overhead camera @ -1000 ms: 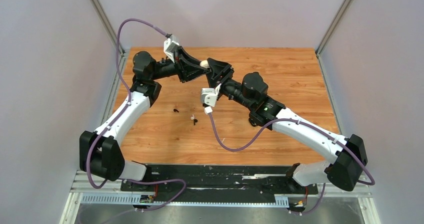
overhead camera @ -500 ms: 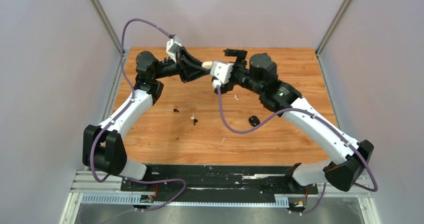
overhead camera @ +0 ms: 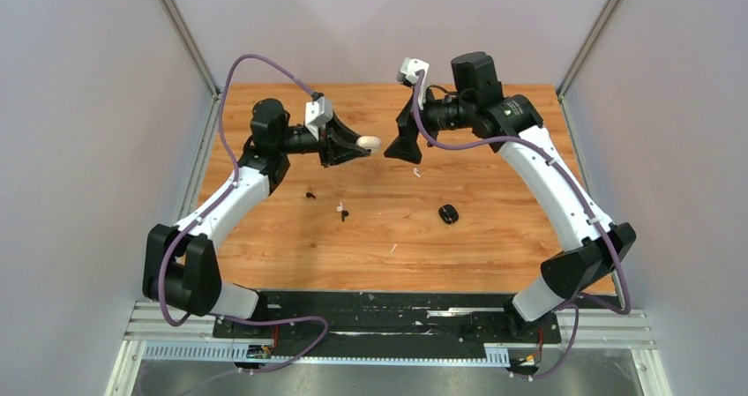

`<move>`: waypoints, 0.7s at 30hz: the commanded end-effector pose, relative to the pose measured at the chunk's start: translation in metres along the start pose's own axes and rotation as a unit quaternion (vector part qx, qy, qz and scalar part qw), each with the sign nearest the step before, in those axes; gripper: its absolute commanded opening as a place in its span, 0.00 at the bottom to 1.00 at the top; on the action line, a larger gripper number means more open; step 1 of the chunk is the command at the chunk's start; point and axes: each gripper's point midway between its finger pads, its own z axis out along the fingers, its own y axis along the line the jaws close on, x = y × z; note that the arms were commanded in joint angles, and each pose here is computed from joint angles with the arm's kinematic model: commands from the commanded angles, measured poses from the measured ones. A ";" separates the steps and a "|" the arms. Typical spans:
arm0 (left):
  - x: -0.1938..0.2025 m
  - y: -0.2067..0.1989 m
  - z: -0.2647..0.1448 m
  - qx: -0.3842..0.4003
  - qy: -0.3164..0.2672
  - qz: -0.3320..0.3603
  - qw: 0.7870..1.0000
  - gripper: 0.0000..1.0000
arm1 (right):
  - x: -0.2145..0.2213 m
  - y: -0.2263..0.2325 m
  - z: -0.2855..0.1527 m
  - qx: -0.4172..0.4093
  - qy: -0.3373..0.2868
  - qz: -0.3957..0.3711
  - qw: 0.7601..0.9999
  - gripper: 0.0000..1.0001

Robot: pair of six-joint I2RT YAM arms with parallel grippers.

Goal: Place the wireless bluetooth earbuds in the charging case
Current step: Open the charging case.

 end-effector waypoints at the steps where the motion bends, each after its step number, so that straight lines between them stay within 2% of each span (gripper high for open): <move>1: -0.017 -0.014 0.001 0.014 -0.011 0.068 0.998 0.00 | -0.005 0.040 0.001 -0.106 -0.015 0.027 0.994 0.99; 6: -0.010 -0.025 0.004 0.025 -0.001 0.067 0.997 0.00 | 0.003 0.031 0.013 -0.108 -0.004 0.040 0.993 0.89; 10: -0.011 -0.026 0.004 0.027 0.001 0.063 0.998 0.00 | 0.010 0.030 0.024 -0.115 0.006 0.043 0.992 0.87; 21: -0.007 -0.025 0.004 0.038 0.019 0.081 0.996 0.00 | 0.026 -0.004 0.049 -0.057 0.029 0.072 0.995 0.78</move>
